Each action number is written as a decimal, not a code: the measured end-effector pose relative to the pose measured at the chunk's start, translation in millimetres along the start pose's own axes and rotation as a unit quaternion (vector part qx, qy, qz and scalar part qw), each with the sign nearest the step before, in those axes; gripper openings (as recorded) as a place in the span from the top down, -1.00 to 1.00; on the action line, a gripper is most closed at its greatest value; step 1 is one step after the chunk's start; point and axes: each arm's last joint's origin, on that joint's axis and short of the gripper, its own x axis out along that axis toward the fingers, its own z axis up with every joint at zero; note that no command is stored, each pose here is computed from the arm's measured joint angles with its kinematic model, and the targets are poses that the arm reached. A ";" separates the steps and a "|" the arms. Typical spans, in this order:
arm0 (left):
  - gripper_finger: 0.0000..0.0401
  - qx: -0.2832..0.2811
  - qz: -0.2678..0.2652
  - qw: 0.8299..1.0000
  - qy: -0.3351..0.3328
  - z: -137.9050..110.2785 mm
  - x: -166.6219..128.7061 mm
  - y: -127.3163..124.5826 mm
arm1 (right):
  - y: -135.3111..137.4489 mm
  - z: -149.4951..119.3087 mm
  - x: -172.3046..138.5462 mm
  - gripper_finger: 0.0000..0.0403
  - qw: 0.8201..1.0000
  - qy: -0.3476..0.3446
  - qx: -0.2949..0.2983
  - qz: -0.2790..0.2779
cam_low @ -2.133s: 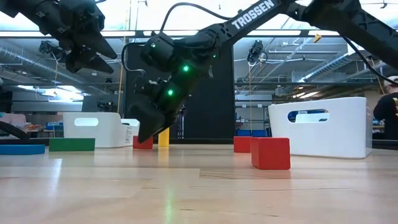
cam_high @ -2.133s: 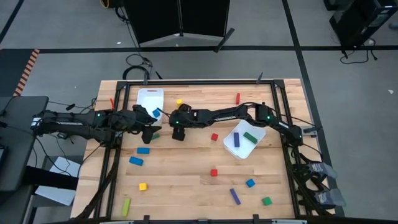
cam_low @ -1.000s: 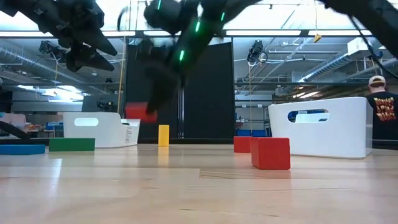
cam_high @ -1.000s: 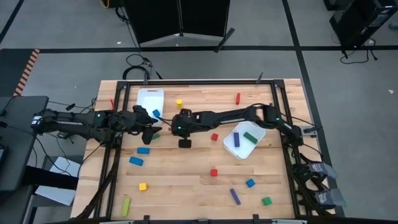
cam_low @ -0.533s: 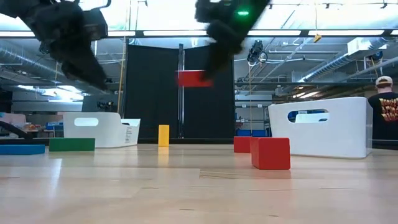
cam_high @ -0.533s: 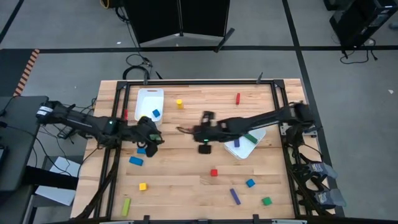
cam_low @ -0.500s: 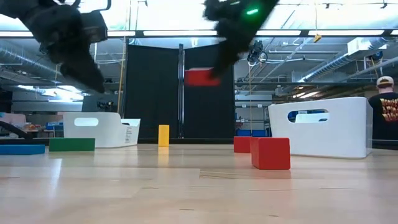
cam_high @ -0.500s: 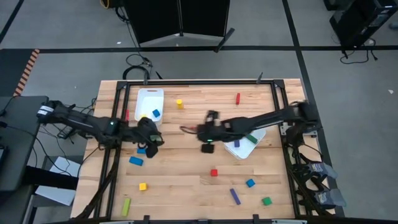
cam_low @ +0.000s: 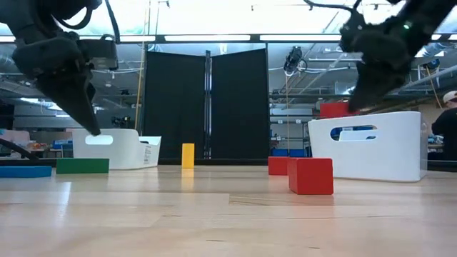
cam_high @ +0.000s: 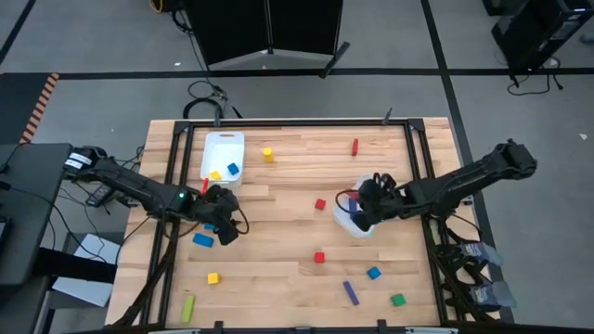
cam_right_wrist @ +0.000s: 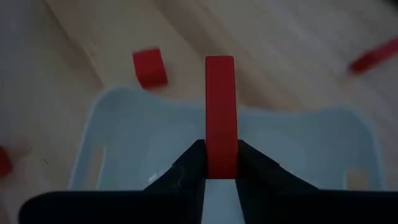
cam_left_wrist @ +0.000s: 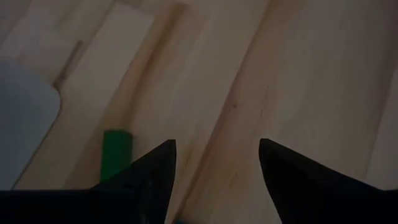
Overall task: Sort blocks by size
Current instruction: Put the left red rectangle block into the right white bin, then put the green rectangle block into the right white bin, then put the top red square block into the left white bin
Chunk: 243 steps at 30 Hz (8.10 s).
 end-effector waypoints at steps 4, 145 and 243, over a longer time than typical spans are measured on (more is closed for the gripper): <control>-0.18 -0.006 0.001 1.000 0.016 -2.0 2.5 -0.3 | -3.9 -13.3 7.5 0.52 1.000 0.023 0.012 -0.007; 0.31 0.058 -0.177 0.937 -0.294 251.8 180.7 -92.1 | 49.2 37.2 -80.6 -0.09 0.856 -0.434 -0.163 0.228; 0.84 -0.007 -0.302 0.719 -0.625 17.8 -85.2 38.8 | 75.4 218.6 174.2 0.31 0.928 -0.292 -0.046 0.228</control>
